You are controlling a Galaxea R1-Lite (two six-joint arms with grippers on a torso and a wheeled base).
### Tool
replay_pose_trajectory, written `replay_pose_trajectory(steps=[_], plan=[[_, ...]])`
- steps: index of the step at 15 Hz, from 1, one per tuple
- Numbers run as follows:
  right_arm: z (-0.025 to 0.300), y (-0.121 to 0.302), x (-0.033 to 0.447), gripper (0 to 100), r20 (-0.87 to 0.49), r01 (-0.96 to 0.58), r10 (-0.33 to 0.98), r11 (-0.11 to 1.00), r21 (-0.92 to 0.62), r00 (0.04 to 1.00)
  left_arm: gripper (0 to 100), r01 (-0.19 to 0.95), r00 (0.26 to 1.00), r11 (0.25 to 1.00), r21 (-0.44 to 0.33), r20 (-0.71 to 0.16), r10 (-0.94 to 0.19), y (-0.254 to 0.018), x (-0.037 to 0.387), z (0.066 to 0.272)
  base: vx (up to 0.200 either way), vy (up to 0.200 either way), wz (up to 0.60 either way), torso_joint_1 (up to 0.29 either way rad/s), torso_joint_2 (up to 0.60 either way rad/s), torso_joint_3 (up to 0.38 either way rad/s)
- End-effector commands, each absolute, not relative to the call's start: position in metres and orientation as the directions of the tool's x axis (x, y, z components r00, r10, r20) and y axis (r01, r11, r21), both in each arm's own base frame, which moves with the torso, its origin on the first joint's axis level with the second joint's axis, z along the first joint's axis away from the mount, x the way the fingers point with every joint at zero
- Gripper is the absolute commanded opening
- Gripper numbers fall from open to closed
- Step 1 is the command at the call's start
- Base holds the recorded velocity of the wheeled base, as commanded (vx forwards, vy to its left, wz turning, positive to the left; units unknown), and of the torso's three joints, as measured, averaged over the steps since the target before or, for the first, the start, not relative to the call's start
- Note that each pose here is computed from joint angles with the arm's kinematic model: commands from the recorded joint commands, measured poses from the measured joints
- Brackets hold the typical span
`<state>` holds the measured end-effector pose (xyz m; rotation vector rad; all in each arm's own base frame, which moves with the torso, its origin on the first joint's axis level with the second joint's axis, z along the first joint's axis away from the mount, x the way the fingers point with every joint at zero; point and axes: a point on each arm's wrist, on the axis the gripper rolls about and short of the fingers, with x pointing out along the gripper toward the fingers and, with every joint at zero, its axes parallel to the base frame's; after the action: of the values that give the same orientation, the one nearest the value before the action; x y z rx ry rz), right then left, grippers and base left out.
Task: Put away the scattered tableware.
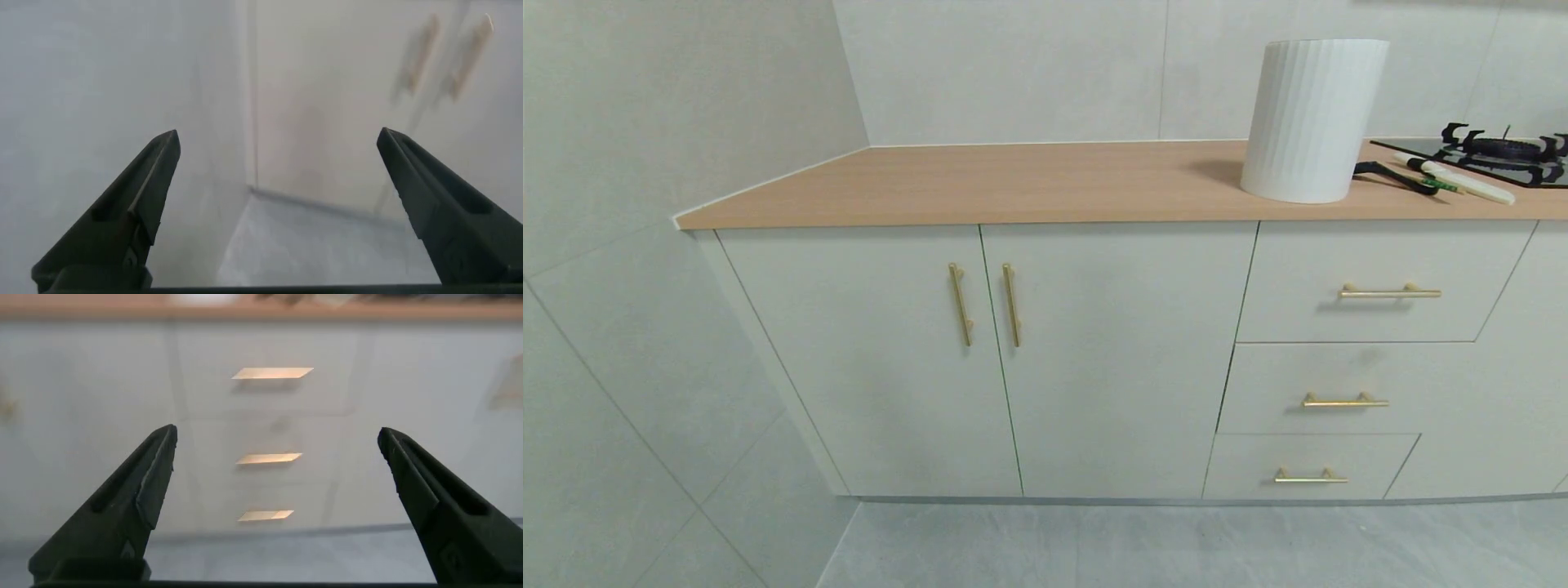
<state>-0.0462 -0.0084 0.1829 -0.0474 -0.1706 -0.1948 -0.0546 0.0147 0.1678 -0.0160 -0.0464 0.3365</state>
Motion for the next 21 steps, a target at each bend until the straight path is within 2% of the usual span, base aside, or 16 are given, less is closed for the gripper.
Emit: replay_pose_trajectory(steps=[1, 4, 6, 7, 8, 11, 15, 21], plan=[[0.163, -0.006, -0.068, 100, 0.269, 0.245, -0.234, 0.969, -0.007, 0.934, 100, -0.363, 0.926, 0.931, -0.031, 0.098, 0.364, 0.01, -0.066, 0.154, 0.0, 0.0, 0.0, 0.0, 0.0, 0.0], [0.146, -0.005, -0.057, 100, 0.205, 0.216, -0.218, 0.976, 0.03, 0.954, 100, -0.336, 0.94, 0.942, -0.019, 0.045, 0.337, 0.008, -0.057, 0.131, 0.0, 0.0, 0.0, 0.0, 0.0, 0.0], [0.109, -0.004, -0.037, 100, 0.07, 0.146, -0.145, 0.989, -0.003, 0.987, 100, -0.308, 0.951, 0.951, 0.017, -0.004, 0.308, 0.007, -0.037, 0.1, 0.0, 0.0, 0.0, 0.0, 0.0, 0.0], [0.103, -0.003, -0.034, 100, 0.059, 0.132, -0.132, 0.991, -0.006, 0.99, 100, -0.276, 0.961, 0.961, 0.01, 0.013, 0.276, 0.006, -0.031, 0.092, 0.0, 0.0, 0.0, 0.0, 0.0, 0.0], [0.096, -0.002, -0.03, 100, 0.066, 0.084, -0.083, 0.996, -0.013, 0.994, 100, -0.186, 0.98, 0.983, -0.012, 0.069, 0.186, 0.004, -0.023, 0.083, 0.0, 0.0, 0.0, 0.0, 0.0, 0.0], [0.08, -0.001, -0.023, 100, 0.037, 0.022, -0.021, 1.0, -0.014, 0.999, 100, -0.125, 0.992, 0.992, -0.032, 0.026, 0.125, 0.003, -0.023, 0.078, 0.0, 0.0, 0.0, 0.0, 0.0, 0.0], [0.076, 0.0, -0.023, 100, -0.002, -0.021, 0.021, 1.0, -0.015, 1.0, 100, -0.003, 1.0, 1.0, 0.02, 0.0, 0.003, 0.0, -0.023, 0.076, 0.0, 0.0, 0.0, 0.0, 0.0, 0.0], [0.075, 0.0, -0.023, 100, 0.0, -0.02, 0.02, 1.0, -0.011, 1.0, 100, -0.005, 1.0, 1.0, 0.009, 0.0, 0.005, 0.0, -0.023, 0.076, 0.0, 0.0, 0.0, 0.0, 0.0, 0.0]])
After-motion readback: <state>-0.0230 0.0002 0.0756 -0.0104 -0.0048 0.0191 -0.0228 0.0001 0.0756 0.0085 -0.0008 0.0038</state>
